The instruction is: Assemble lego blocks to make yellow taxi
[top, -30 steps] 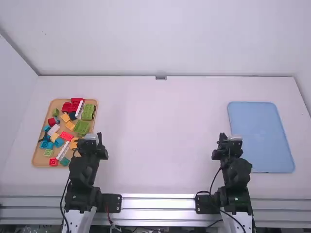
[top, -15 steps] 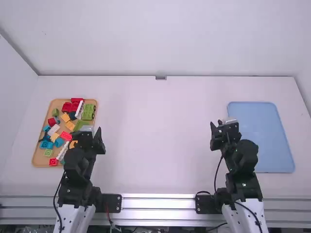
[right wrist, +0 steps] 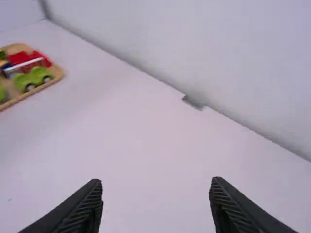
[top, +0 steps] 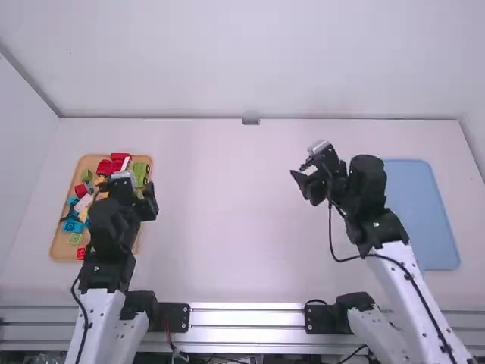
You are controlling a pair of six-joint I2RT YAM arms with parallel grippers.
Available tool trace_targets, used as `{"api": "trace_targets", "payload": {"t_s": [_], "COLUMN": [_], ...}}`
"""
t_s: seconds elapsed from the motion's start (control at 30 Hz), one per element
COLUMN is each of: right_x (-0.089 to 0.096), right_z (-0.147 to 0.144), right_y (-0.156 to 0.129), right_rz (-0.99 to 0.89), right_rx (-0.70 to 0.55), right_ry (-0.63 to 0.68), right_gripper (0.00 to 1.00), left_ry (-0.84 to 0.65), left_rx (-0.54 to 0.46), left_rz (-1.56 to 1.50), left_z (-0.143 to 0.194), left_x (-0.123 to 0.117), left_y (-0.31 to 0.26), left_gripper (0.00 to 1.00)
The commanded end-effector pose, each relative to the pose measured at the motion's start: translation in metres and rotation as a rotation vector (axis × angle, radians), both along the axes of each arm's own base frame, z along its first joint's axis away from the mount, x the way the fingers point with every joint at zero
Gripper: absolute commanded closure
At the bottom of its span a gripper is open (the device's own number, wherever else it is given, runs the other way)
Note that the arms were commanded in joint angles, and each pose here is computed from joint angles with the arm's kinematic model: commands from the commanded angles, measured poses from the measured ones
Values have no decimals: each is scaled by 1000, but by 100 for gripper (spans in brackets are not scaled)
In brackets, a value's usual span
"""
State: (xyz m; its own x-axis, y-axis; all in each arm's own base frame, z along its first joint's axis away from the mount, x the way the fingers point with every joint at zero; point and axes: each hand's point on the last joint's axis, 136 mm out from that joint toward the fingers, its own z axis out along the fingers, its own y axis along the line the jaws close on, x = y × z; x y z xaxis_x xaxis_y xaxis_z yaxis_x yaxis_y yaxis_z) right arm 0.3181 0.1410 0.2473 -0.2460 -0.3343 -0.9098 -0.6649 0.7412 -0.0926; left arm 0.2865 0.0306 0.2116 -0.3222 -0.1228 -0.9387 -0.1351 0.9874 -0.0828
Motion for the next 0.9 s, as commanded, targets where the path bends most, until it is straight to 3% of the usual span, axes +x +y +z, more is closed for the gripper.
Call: {"api": "trace_targets", "payload": {"t_s": [0.0,0.37,0.53,0.67,0.87], "right_x": [-3,8,16,12,17], "right_z": [15,26,27,24,13], "right_y": [34,119,142,161,181], "right_rz": [204,615,707,806,853], "right_rx": [-8,54,91,111,100], "right_ry": [-37,-29,-22,-29,-34], "right_gripper": [36,17,11,7,2], "left_ry": [-6,113,212,297,471], "left_rx": [-20,-80,-193,-235,-330], "left_rz": [26,196,222,328,427], "left_z": [15,10,11,10,-9], "left_x": [8,40,48,46,48], "left_y": [6,48,79,115,170], "left_gripper": [37,17,11,7,2]}}
